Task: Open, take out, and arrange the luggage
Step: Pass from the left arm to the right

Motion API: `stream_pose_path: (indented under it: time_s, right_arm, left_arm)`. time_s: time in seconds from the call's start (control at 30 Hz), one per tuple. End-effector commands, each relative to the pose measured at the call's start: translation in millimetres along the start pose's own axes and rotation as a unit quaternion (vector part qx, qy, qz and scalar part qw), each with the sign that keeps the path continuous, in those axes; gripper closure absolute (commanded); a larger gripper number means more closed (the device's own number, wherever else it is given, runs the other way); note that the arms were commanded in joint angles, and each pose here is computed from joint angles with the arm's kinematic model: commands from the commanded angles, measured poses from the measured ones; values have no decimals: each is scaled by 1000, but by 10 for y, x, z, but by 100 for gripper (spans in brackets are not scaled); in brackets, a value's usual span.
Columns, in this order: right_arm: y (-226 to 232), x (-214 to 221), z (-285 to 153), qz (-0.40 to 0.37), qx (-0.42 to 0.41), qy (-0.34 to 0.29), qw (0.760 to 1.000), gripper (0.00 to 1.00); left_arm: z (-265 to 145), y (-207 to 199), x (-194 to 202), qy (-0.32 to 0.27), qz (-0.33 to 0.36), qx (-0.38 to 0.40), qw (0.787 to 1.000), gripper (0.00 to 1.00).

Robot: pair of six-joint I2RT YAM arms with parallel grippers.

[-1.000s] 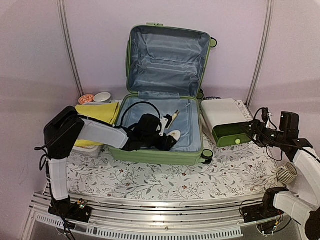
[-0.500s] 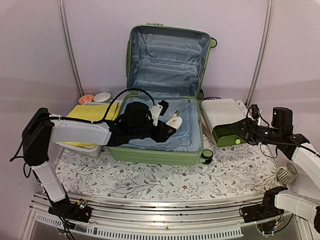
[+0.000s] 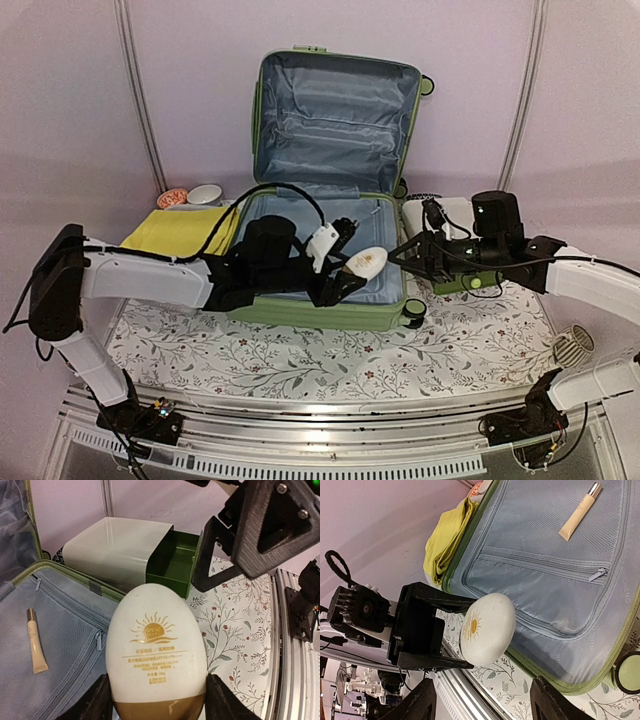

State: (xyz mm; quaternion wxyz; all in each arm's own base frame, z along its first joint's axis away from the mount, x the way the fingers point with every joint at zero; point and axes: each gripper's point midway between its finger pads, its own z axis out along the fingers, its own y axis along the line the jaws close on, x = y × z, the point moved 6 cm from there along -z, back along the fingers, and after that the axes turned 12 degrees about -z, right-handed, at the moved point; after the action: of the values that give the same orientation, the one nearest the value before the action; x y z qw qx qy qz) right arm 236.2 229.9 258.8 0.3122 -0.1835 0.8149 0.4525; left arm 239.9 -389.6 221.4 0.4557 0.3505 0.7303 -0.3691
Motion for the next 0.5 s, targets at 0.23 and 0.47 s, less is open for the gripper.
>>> stream_pose_path:
  time_s: [0.23, 0.47]
  right_arm:
    - [76, -113, 166, 9, -44, -8, 999, 41]
    - [86, -119, 207, 12, -63, -12, 998, 47]
  left_arm:
    - [-147, -203, -181, -55, 55, 23, 997, 51]
    - [-163, -274, -164, -61, 70, 37, 995, 51]
